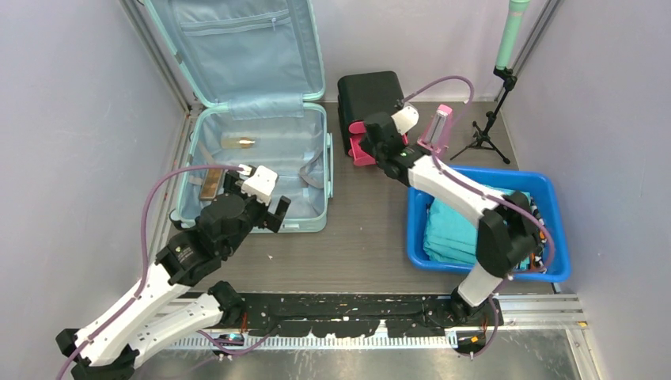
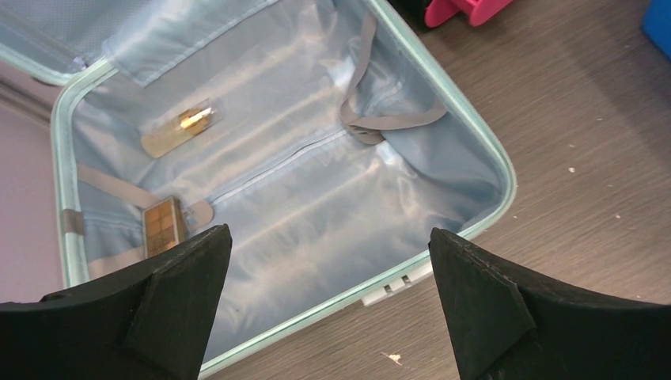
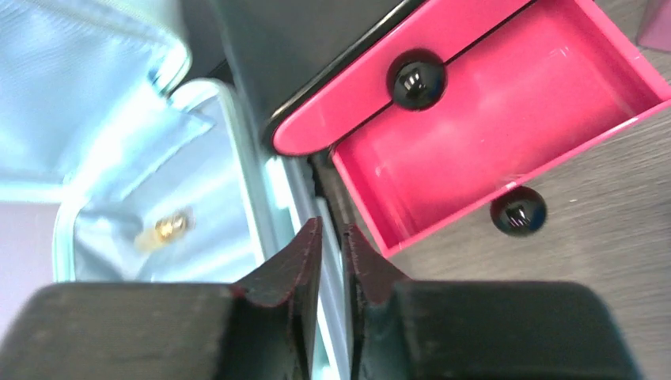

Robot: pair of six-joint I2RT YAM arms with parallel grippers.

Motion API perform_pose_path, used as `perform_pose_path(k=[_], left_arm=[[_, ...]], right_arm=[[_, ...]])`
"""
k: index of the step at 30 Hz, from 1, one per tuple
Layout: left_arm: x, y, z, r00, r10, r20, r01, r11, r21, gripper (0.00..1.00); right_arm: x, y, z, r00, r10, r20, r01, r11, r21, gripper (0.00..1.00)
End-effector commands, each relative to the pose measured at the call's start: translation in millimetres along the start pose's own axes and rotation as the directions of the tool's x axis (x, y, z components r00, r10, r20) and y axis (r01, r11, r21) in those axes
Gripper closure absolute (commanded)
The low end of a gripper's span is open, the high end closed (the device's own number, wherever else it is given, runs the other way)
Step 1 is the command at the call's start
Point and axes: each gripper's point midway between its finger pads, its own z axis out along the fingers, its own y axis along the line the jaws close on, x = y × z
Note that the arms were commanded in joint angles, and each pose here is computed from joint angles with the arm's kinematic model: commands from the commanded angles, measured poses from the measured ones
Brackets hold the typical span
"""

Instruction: Open, take out, and arrange the luggage

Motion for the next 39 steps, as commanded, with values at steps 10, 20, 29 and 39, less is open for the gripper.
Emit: perform_pose_path(k=[10, 20, 29, 39], left_arm=[[-10, 20, 11, 0.997, -0.073, 0.023, 0.076, 0.986, -0.149, 0.00], [-14, 72, 80, 0.745, -0.665, 0.059, 0.662, 0.725, -0.189, 0.00], [20, 168, 154, 0.393, -0.887, 0.245, 0.890, 0.299, -0.345, 0.09], [90, 238, 248, 0.167, -0.893, 0.418, 0.921, -0.010, -0.390, 0.34]], right_arm=[[-74, -6, -132, 0.944, -0.315, 0.100, 0.330, 0.912, -0.244, 0.30], [-87, -62, -144, 0.923, -0.334, 0.191, 0.370, 0.908, -0.199, 0.01], [-51, -75, -152, 0.935, -0.340, 0.100, 0.355, 0.882, -0.310, 0.01], [-35, -79, -148, 0.960, -0.273, 0.063, 0.278, 0.898, -0.340, 0.01]])
